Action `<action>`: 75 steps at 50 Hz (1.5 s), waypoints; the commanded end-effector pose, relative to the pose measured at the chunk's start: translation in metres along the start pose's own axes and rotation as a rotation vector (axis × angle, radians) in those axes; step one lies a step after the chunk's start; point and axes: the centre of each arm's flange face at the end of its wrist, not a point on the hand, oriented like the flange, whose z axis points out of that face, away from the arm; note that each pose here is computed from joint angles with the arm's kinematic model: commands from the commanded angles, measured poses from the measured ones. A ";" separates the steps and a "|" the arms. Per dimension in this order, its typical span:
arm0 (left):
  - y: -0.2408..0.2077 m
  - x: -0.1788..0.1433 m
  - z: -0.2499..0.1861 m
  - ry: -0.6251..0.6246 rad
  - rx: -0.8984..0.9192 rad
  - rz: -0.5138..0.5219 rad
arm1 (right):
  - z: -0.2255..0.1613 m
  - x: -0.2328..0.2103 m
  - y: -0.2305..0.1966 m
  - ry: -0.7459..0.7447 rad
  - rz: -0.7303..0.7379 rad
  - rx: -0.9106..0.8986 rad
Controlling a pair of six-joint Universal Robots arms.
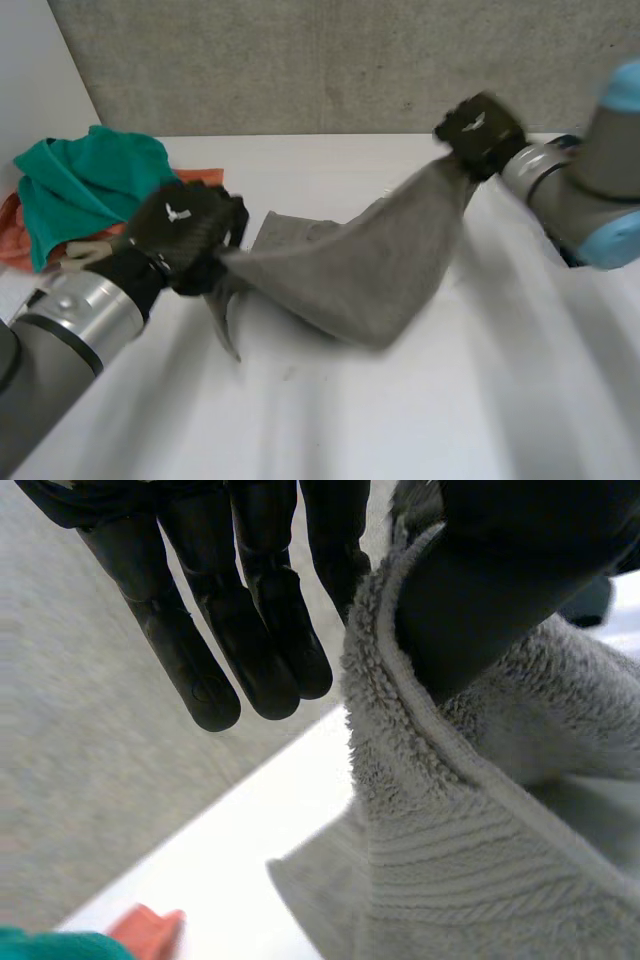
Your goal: Fold the laundry.
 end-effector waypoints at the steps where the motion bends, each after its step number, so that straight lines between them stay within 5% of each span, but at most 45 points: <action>1: -0.040 -0.026 0.004 -0.065 0.101 0.029 | -0.078 0.081 -0.049 0.158 0.005 0.002; 5: -0.066 -0.033 0.003 -0.049 0.110 0.009 | -0.118 0.103 -0.071 0.203 0.022 -0.020; 12: -0.057 -0.033 0.019 0.016 -0.092 -0.048 | -0.151 0.082 -0.065 0.050 0.105 -0.183; 18: -0.018 -0.020 0.044 0.093 -0.306 -0.009 | -0.135 0.043 -0.032 -0.115 0.060 -0.319; 25: 0.015 -0.034 0.104 0.036 -0.323 0.155 | -0.079 0.029 0.005 -0.074 0.072 -0.335; 32: -0.063 -0.086 0.159 -0.226 0.161 0.268 | -0.020 0.095 -0.021 0.358 0.157 0.041; 38: -0.149 -0.110 0.151 -0.349 0.664 0.235 | -0.033 0.151 -0.086 0.648 0.172 0.567; 44: -0.154 -0.113 0.138 -0.309 0.689 0.168 | -0.054 0.155 -0.107 0.666 0.150 0.696; 55: -0.076 -0.085 0.123 -0.188 0.388 0.098 | -0.055 0.093 -0.053 0.403 0.266 0.412; 67: 0.096 -0.027 0.095 0.007 -0.085 0.083 | -0.076 0.007 0.058 0.172 0.321 0.050; 75: 0.135 -0.022 0.085 0.022 -0.210 0.104 | -0.090 -0.021 0.100 0.080 0.305 -0.115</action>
